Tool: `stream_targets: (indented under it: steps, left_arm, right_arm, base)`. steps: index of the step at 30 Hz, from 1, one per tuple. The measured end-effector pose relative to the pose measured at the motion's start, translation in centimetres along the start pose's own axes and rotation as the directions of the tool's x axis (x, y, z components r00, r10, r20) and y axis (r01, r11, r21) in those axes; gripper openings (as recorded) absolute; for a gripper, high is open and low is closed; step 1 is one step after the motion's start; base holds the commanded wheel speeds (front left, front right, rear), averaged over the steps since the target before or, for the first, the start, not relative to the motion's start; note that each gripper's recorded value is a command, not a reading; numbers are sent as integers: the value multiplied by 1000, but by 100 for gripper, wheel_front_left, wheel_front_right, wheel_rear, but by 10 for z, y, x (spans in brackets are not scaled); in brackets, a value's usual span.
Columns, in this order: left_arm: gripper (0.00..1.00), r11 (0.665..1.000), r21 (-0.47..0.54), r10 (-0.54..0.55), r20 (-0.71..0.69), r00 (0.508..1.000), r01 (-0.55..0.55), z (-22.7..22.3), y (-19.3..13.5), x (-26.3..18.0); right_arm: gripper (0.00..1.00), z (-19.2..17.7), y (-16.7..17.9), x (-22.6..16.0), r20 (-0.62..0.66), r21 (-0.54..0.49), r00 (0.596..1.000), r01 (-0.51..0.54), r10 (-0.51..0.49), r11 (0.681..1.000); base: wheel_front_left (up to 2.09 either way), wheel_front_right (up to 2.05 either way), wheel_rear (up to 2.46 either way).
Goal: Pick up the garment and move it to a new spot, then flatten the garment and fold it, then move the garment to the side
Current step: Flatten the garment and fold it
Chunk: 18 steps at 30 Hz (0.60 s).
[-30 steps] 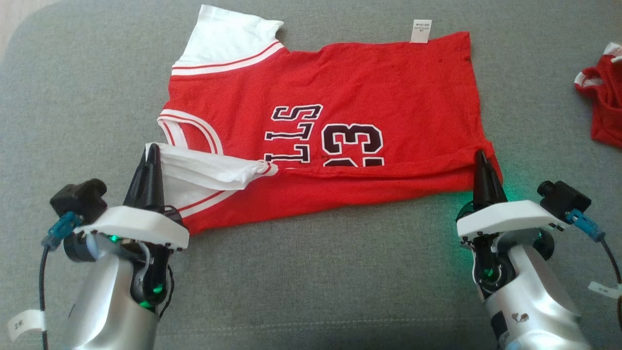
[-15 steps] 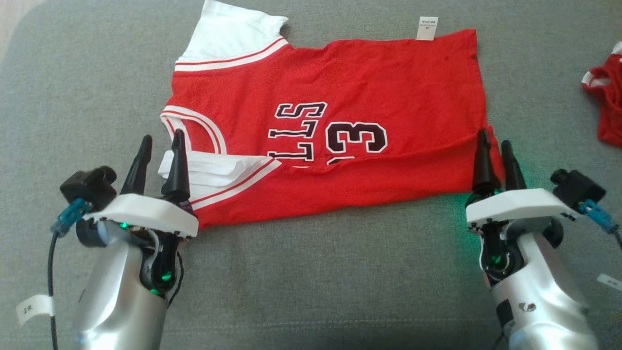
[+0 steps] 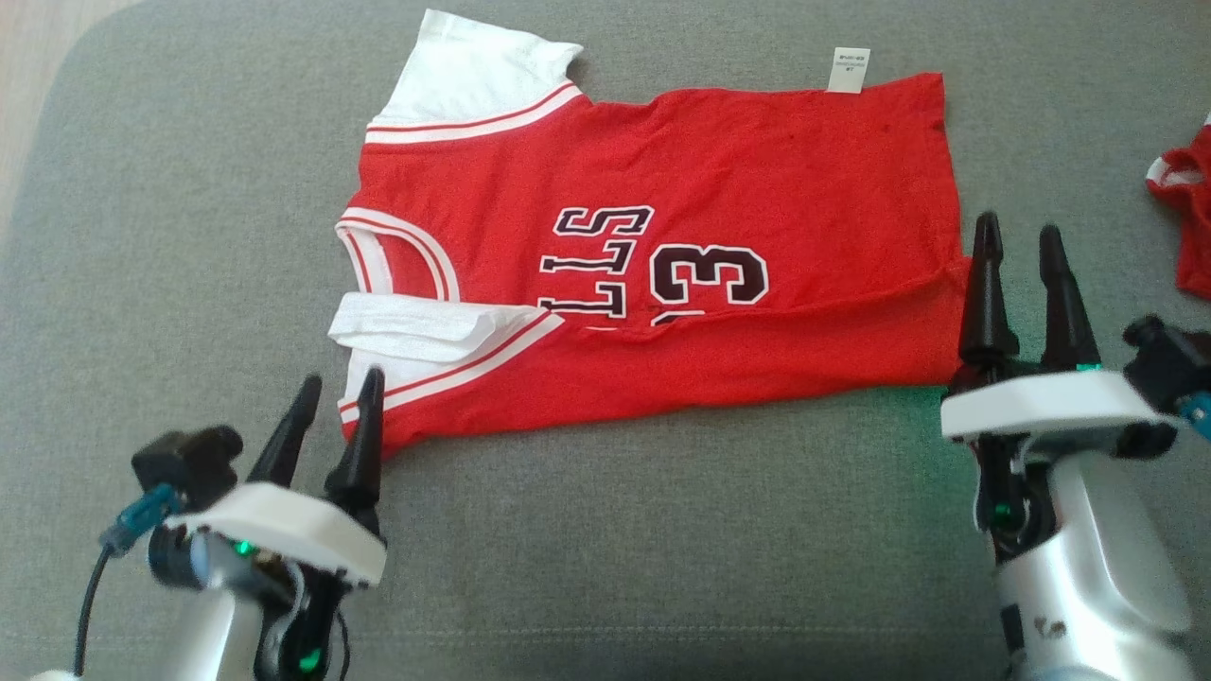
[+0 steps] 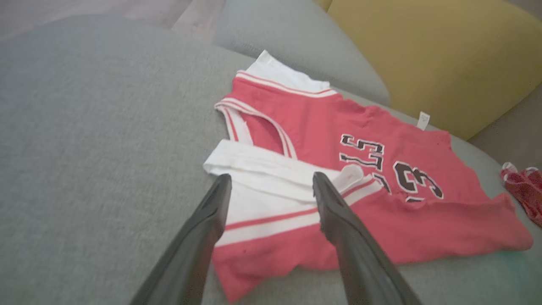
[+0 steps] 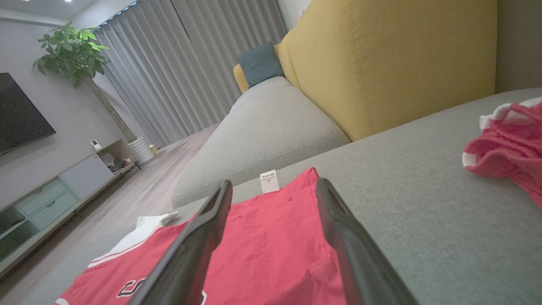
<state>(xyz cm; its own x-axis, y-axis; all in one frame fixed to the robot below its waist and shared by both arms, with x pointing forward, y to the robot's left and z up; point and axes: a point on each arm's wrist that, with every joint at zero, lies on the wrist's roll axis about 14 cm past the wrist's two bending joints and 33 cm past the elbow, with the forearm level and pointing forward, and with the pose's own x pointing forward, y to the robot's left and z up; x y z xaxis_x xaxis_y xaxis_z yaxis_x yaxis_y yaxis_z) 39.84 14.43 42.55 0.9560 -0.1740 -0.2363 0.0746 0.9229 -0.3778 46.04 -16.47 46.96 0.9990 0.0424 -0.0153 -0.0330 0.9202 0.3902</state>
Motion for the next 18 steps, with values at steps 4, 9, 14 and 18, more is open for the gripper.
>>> stream_targets:
  steps: [4,9,14,18]
  left_arm:
    - [100,999,-2,39,-117,992,-39,-20,9,-16]
    - [100,997,-25,65,-249,966,-74,-46,14,-24]
    - [100,995,-35,74,-297,952,-89,-58,16,-22]
    - [100,994,-47,83,-326,942,-103,-65,20,-17]
  right_arm:
    - [100,-6,-2,-9,-13,-6,1000,3,-4,1000]
    - [100,-5,1,-9,-10,-7,1000,-9,9,1000]
    - [100,-4,-2,-10,-6,-10,1000,-2,2,1000]
    - [100,-3,-8,-11,-5,-13,1000,13,-13,1000]
  base:
    - [0,0,0]
    - [0,0,0]
    - [0,0,0]
    - [0,0,0]
